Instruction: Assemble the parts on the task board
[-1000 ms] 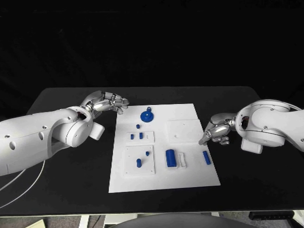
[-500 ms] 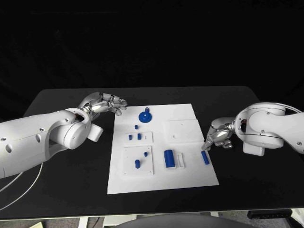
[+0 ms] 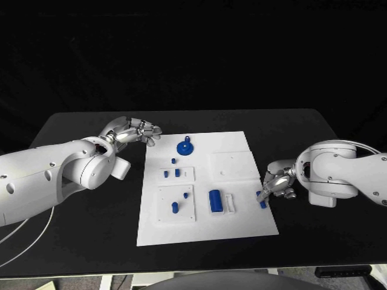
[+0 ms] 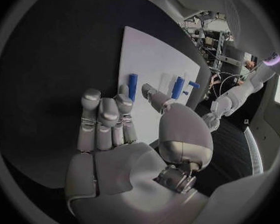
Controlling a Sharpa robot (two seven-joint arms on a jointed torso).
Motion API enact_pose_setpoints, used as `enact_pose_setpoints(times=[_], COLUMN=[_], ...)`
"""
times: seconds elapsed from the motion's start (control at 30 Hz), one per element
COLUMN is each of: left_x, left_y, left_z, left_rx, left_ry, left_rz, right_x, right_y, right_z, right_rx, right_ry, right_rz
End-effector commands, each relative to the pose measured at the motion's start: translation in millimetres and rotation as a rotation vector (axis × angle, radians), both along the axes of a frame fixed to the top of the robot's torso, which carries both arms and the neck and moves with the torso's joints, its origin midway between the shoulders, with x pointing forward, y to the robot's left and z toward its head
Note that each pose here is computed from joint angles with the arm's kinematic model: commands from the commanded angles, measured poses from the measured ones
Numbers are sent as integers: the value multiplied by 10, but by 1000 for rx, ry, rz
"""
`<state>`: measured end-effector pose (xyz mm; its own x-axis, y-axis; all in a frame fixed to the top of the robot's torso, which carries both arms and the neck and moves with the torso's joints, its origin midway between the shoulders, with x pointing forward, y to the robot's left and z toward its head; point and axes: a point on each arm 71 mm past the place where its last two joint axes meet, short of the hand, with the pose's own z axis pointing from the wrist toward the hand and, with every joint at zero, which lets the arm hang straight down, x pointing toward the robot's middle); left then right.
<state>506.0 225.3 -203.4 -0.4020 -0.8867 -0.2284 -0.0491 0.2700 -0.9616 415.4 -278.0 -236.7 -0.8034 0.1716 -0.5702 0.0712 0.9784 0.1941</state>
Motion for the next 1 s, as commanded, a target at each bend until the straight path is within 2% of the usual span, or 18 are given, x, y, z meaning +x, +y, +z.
enact_pose_setpoints(times=[0.03,0.3,0.43,0.53,0.7,1.0], left_x=[-7,-8,-9,-9,-12,-13], left_y=[-21,-19,-21,-15,-7,-6], left_z=[9,9,9,9,10,8], left_rx=[-10,-10,-10,-10,-10,-9], left_ry=[0,1,1,1,1,3], left_rz=[-14,-15,-16,-14,-14,-14], right_x=[-11,-9,22,24,-33,-55], right_y=[18,86,128,175,269,349], right_z=[-9,-42,-49,-103,-217,-245], right_rx=[-34,-53,-99,-124,-111,-120], right_ry=[-5,-40,-96,-120,-110,-105], right_rz=[34,55,90,114,124,157])
